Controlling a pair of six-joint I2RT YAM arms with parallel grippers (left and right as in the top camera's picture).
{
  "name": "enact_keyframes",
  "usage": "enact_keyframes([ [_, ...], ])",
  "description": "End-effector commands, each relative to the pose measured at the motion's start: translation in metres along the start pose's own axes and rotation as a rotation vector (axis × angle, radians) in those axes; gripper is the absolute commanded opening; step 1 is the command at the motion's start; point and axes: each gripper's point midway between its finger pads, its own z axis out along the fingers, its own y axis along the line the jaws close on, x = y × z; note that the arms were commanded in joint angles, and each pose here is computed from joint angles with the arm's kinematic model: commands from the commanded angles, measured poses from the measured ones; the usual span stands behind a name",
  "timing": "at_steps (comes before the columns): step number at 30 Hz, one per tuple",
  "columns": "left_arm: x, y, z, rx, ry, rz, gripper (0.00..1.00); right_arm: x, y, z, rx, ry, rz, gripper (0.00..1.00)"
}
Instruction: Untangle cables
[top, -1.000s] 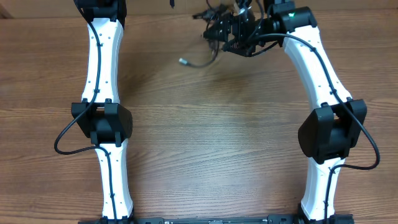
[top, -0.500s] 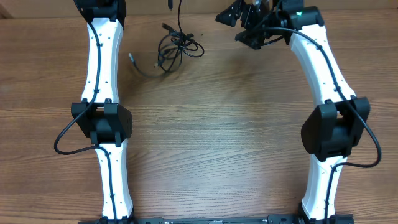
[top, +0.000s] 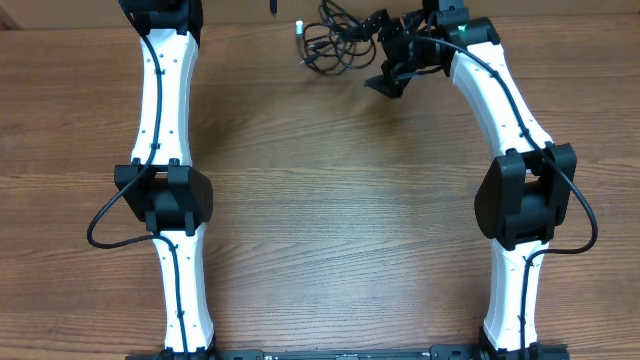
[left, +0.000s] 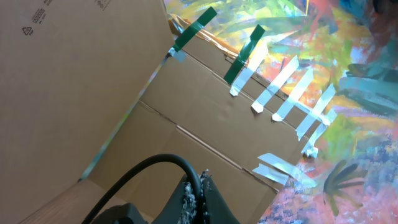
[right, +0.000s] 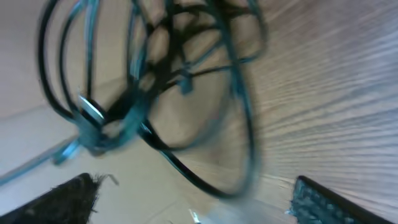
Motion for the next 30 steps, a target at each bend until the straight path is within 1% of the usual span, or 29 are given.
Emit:
enact_keyframes([
  [1, -0.005, -0.0141, 0.0032, 0.02, -0.011, 0.016, 0.04, -0.0055, -0.0002, 0.0, 0.003, -0.029, 0.062, 0.82],
  [2, -0.005, -0.0141, 0.0032, 0.02, -0.011, 0.016, 0.04, -0.0073, -0.0016, -0.0001, 0.01, -0.039, 0.072, 0.68],
  [3, -0.005, -0.0141, 0.0032, 0.02, -0.011, 0.016, 0.04, -0.0082, -0.0029, 0.0004, 0.014, -0.045, 0.078, 0.58],
  [4, -0.005, -0.0142, 0.0032, 0.02, -0.011, 0.017, 0.04, -0.0087, -0.004, 0.0008, 0.018, -0.049, 0.085, 0.45],
  [5, -0.005, -0.0142, 0.0032, 0.02, -0.011, 0.017, 0.04, -0.0087, -0.004, 0.0009, 0.019, -0.049, 0.084, 0.34],
  [6, -0.005, -0.0142, 0.0032, 0.02, -0.011, 0.017, 0.04, -0.0087, -0.004, 0.0009, 0.019, -0.049, 0.084, 0.26],
  [7, -0.005, -0.0141, 0.0032, 0.02, -0.011, 0.016, 0.04, -0.0087, -0.004, 0.0009, 0.019, -0.049, 0.084, 0.2],
  [11, -0.0058, -0.0141, 0.0029, 0.02, -0.015, 0.017, 0.04, -0.0086, -0.004, 0.0009, 0.018, -0.049, 0.084, 0.04],
  [26, -0.0058, -0.0141, 0.0029, 0.02, -0.015, 0.018, 0.04, -0.0085, -0.004, 0.0009, 0.018, -0.048, 0.083, 0.04],
  [30, -0.006, -0.014, 0.0024, 0.019, -0.015, 0.023, 0.04, -0.0123, -0.0061, 0.0006, 0.032, -0.07, 0.035, 0.04],
])
